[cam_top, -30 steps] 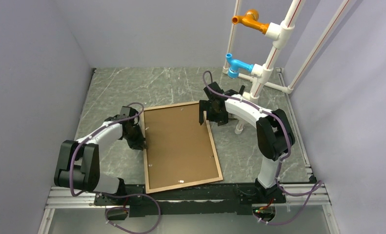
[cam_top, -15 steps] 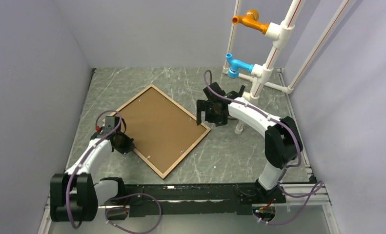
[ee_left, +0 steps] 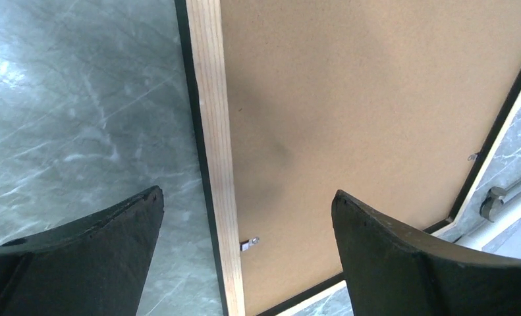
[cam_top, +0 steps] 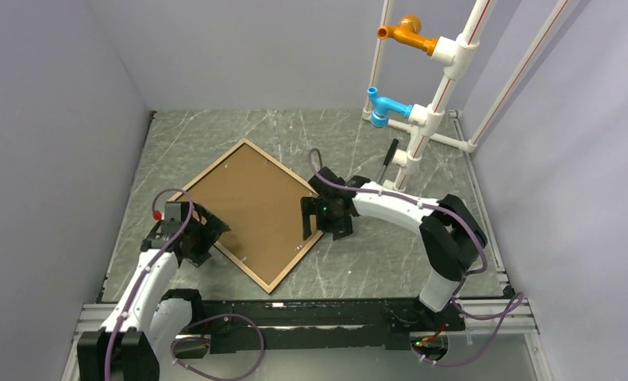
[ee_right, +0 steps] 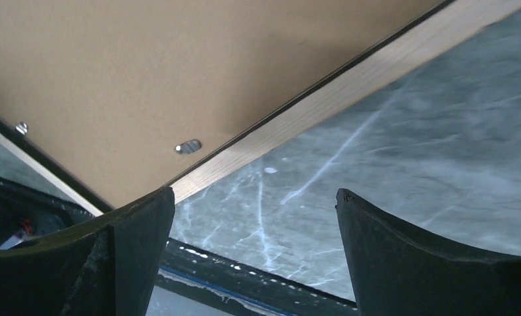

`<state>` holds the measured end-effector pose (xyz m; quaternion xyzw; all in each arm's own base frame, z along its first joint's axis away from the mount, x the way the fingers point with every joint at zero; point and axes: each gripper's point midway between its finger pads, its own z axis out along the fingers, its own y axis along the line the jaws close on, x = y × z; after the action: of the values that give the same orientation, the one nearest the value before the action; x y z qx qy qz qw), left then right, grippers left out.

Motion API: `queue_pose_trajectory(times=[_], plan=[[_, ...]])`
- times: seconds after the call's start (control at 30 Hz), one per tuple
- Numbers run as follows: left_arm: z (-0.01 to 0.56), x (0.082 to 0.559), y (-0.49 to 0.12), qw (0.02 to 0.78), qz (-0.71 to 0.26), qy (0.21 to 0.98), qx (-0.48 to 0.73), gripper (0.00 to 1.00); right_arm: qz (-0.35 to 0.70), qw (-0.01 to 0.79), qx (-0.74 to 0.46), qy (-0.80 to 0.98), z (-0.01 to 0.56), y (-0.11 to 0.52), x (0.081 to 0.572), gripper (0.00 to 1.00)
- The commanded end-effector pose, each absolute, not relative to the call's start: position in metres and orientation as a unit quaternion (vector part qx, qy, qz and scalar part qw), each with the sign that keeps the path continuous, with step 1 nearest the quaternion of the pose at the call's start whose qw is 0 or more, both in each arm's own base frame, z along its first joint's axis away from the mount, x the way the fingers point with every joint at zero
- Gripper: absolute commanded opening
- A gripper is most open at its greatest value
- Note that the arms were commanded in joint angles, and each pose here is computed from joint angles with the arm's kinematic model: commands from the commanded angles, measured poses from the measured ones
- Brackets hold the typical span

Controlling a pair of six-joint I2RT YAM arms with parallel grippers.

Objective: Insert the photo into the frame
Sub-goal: Adjust the photo frame at the center of the board.

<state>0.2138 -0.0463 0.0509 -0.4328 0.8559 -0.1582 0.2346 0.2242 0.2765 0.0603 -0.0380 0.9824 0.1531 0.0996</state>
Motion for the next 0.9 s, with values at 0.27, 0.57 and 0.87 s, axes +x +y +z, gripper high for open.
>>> queue_pose_trajectory(times=[0.27,0.57,0.87], plan=[[0.132,0.224,-0.032,0.345,-0.157,0.845,-0.378,0.99,0.181,0.057,-0.069,0.979,0.031,0.346,0.184,0.87],[0.146,0.226,-0.034,0.367,-0.169,0.84,-0.364,0.99,0.109,0.067,-0.08,0.989,0.008,0.326,0.183,0.69],[0.157,0.227,-0.03,0.381,-0.153,0.848,-0.334,0.99,0.027,0.086,-0.08,0.993,-0.004,0.283,0.188,0.3]])
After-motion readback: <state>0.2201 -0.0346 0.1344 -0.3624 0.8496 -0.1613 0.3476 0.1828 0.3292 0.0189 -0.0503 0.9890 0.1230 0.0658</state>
